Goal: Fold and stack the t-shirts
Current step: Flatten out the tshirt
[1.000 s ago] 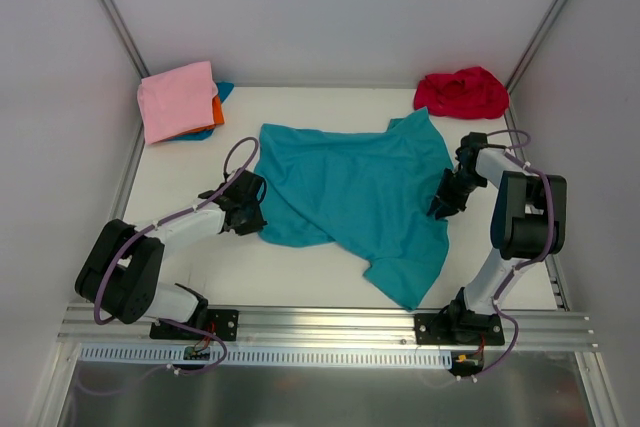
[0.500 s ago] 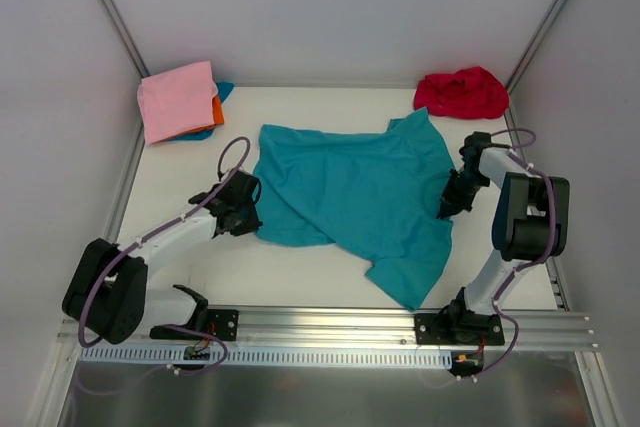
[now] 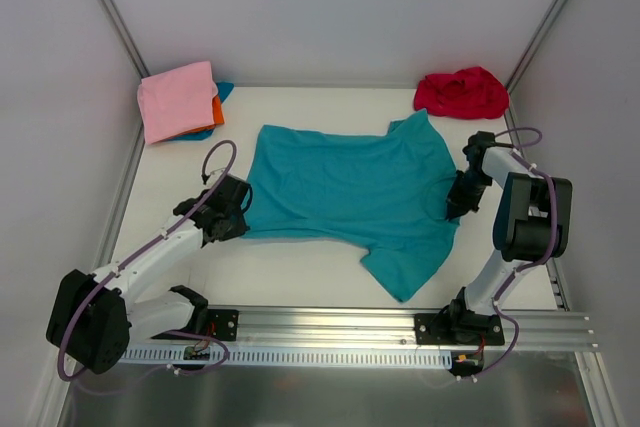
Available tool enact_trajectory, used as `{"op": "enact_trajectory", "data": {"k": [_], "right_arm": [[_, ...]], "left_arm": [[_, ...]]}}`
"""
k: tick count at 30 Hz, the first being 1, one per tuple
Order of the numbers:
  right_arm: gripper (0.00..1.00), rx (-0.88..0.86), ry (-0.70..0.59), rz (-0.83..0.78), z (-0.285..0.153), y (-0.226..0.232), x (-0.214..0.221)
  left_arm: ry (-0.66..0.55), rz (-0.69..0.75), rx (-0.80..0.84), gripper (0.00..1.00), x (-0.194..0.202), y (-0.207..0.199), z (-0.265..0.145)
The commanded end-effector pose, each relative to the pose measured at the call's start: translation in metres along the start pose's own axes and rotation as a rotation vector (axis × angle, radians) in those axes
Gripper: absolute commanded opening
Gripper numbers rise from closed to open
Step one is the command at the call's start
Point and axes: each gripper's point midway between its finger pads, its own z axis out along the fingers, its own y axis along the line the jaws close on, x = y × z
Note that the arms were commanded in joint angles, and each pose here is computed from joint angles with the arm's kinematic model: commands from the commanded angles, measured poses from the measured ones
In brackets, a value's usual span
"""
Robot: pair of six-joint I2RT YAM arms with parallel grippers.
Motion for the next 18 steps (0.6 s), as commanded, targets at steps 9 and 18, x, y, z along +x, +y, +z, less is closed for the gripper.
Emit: {"op": "enact_trajectory", "data": {"k": [9,18], "right_arm": [[0.77,0.041,-0.141,-0.017,-0.036,-0.008,-0.021],[0.99,-0.105,-0.266,-0.088,-0.098,0.025,-0.018]], "left_arm": [[0.009,0.019,-0.094,0.12,0.012,0.024,0.003],[-0.173,-0.05,-0.018,0.99,-0.02,0.021,-0.027]]}}
